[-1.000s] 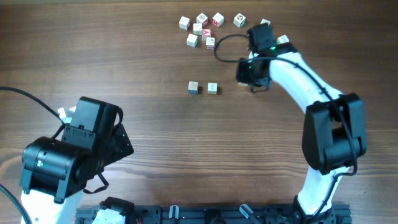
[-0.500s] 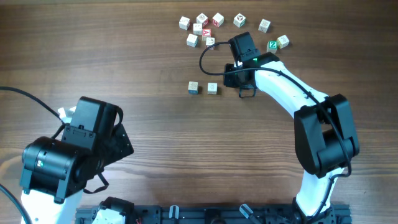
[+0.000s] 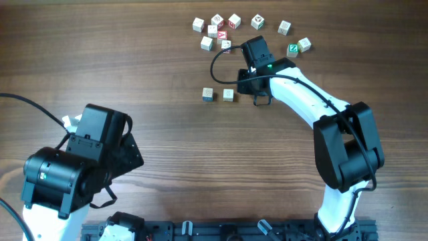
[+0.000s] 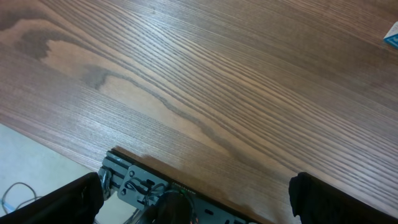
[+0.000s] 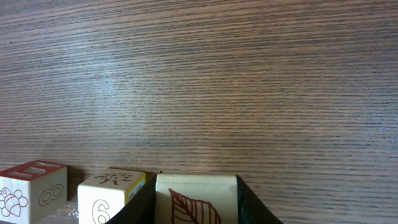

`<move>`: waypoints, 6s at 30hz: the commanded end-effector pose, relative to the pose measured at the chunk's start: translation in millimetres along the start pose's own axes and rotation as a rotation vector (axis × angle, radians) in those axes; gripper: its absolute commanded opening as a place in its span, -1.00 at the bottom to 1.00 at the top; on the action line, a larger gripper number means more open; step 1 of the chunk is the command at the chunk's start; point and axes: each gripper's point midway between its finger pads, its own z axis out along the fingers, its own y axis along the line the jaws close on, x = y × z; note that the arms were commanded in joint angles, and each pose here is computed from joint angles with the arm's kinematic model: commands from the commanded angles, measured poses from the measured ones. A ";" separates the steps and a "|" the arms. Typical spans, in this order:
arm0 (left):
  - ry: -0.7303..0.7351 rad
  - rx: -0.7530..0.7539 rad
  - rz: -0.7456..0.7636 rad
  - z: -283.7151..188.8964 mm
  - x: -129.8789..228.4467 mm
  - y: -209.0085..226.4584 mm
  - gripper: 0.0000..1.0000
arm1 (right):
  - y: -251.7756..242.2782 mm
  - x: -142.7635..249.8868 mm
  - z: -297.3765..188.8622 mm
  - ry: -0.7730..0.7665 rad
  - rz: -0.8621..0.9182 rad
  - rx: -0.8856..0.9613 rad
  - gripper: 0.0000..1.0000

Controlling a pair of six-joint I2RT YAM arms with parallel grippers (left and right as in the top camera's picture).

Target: Form a horizontal line

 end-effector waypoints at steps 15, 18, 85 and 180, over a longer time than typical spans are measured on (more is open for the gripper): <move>-0.010 -0.015 -0.021 0.3 -1.4 3.3 1.00 | -22.8 15.0 41.8 0.032 -0.007 0.114 -0.38; -0.010 -0.015 -0.022 0.3 -1.3 3.3 1.00 | -24.3 18.4 41.4 0.046 -0.008 0.121 -0.39; -0.010 -0.015 -0.022 0.3 -1.3 3.3 1.00 | -2.1 56.3 43.5 0.191 -0.022 0.126 0.22; -0.010 -0.015 -0.022 0.3 -1.3 3.4 1.00 | 140.6 20.7 20.3 -0.179 -0.145 -0.097 -0.84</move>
